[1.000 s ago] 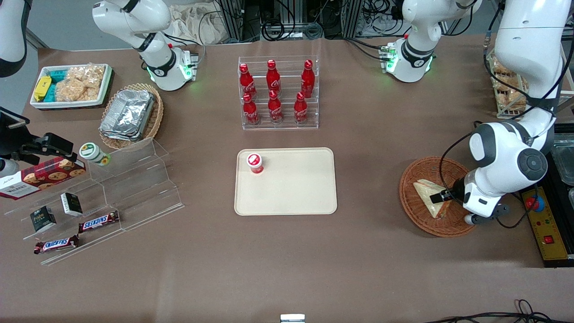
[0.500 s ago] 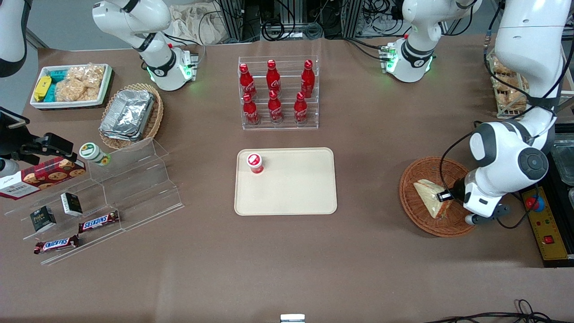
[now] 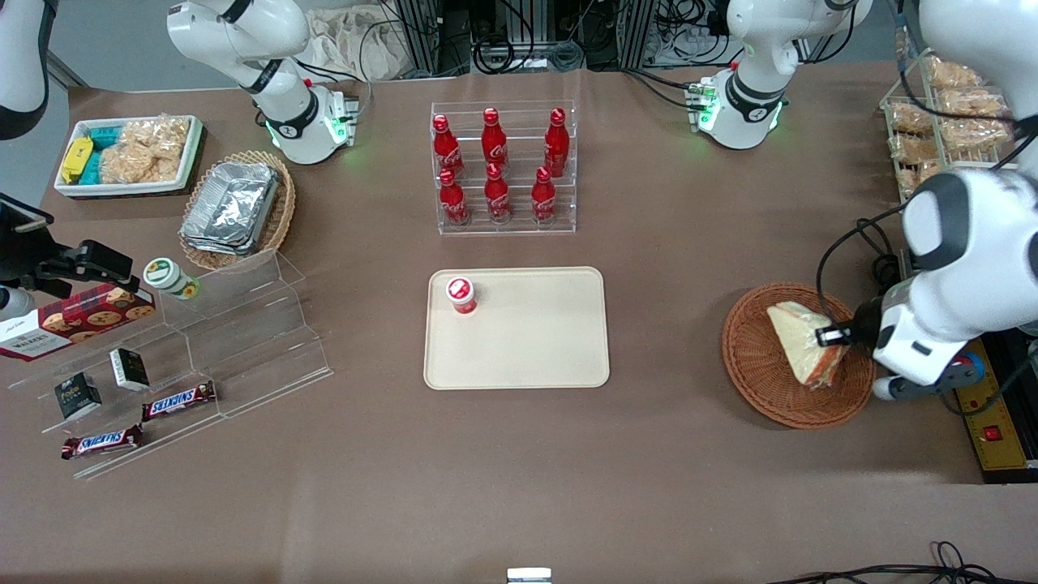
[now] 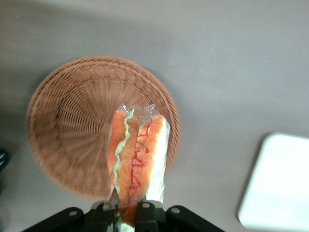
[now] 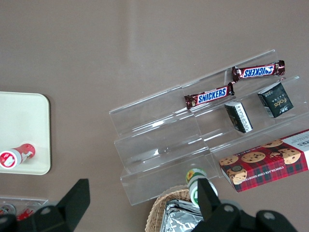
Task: Place sandwich from basket to tray
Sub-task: 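Carry the sandwich with the left gripper over the white tray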
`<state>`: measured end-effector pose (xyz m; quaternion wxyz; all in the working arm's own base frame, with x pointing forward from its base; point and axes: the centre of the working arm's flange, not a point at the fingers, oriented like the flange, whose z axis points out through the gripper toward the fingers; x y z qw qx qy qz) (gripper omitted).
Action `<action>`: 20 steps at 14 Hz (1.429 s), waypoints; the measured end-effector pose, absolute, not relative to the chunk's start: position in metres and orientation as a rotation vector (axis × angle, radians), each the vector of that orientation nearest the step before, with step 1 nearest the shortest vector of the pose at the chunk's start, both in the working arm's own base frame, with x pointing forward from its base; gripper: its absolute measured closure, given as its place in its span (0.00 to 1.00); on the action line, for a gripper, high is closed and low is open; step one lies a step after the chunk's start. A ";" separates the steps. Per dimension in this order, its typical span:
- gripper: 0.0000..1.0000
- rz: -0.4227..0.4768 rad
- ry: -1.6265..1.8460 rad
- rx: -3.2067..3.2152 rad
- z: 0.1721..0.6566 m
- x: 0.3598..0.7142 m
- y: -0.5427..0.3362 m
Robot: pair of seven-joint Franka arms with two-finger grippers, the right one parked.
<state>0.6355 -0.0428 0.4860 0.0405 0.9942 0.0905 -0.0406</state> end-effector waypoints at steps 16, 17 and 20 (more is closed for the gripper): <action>0.86 -0.215 0.073 3.105 0.625 0.509 -0.356; 0.86 -0.214 0.080 3.101 0.609 0.511 -0.373; 0.87 -0.210 0.125 3.099 0.541 0.529 -0.420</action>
